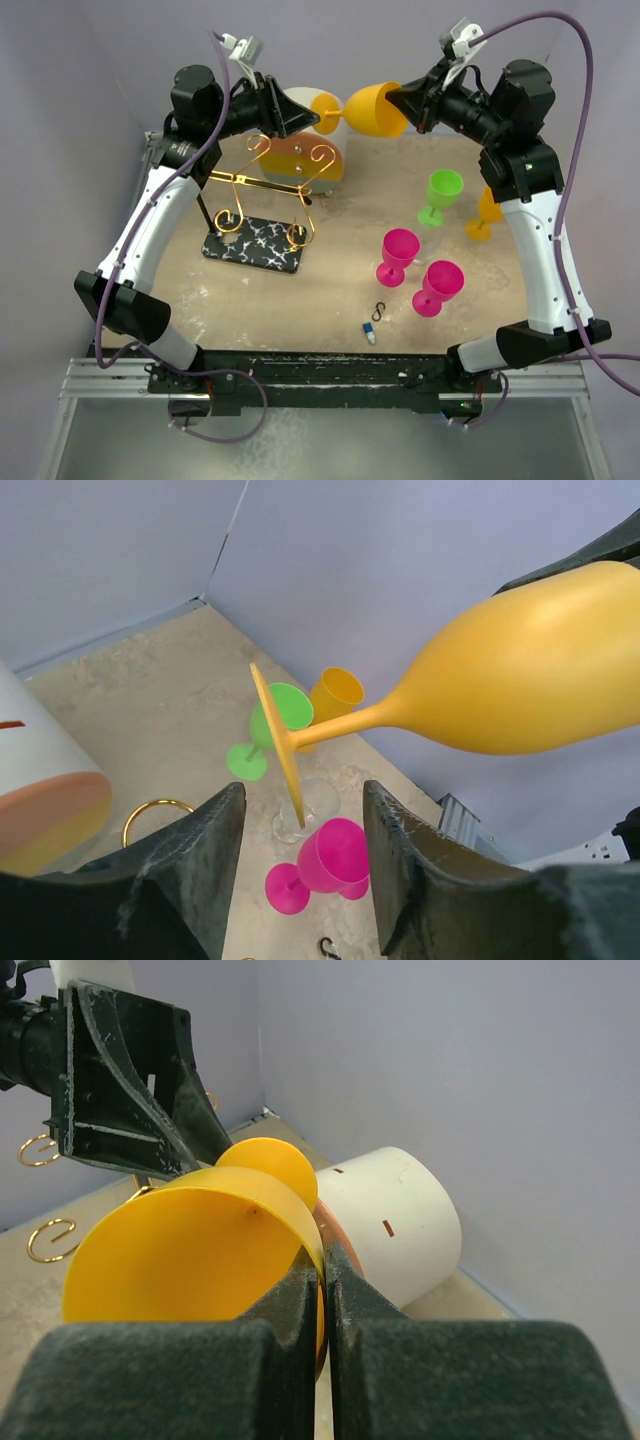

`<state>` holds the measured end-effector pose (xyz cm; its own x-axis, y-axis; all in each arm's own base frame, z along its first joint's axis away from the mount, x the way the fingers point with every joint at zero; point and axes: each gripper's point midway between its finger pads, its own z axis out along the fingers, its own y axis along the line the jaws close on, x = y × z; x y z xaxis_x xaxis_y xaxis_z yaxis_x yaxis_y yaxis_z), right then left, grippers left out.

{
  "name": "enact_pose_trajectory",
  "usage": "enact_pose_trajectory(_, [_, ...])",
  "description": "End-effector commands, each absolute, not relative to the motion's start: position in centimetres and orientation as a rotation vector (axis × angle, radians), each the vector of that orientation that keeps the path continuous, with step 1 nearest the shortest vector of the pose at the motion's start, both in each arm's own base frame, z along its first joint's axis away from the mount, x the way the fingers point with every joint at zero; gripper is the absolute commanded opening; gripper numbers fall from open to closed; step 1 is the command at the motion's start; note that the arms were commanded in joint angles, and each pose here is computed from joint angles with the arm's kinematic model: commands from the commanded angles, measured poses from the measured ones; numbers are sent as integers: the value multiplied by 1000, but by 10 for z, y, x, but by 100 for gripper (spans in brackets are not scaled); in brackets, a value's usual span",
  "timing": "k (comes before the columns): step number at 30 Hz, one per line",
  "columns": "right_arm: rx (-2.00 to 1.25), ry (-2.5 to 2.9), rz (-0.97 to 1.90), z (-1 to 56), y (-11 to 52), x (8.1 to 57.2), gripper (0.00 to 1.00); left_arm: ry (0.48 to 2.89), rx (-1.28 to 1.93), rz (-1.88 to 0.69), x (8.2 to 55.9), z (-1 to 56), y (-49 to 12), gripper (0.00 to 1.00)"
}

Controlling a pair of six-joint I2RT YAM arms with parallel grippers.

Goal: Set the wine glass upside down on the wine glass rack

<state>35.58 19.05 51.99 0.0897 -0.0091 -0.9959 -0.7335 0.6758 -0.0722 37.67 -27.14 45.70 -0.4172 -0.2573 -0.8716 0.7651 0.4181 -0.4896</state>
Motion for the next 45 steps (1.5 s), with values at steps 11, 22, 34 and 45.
enact_pose_trajectory(11, [-733, 1279, 620, 542, 195, 331, 0, 1609, 425, -1250, 376, 458, -275, 42])
enact_pose_trajectory(22, [-746, 1281, 641, 537, 199, 331, 0, 1628, 389, -1291, 375, 455, -277, 22])
enact_pose_trajectory(34, [-738, 1308, 627, 529, 195, 331, 25, 1631, 342, -1260, 372, 463, -263, 0])
enact_pose_trajectory(45, [-706, 1312, 432, 538, 165, 317, 93, 1628, 78, -1016, 414, 480, -139, 0])
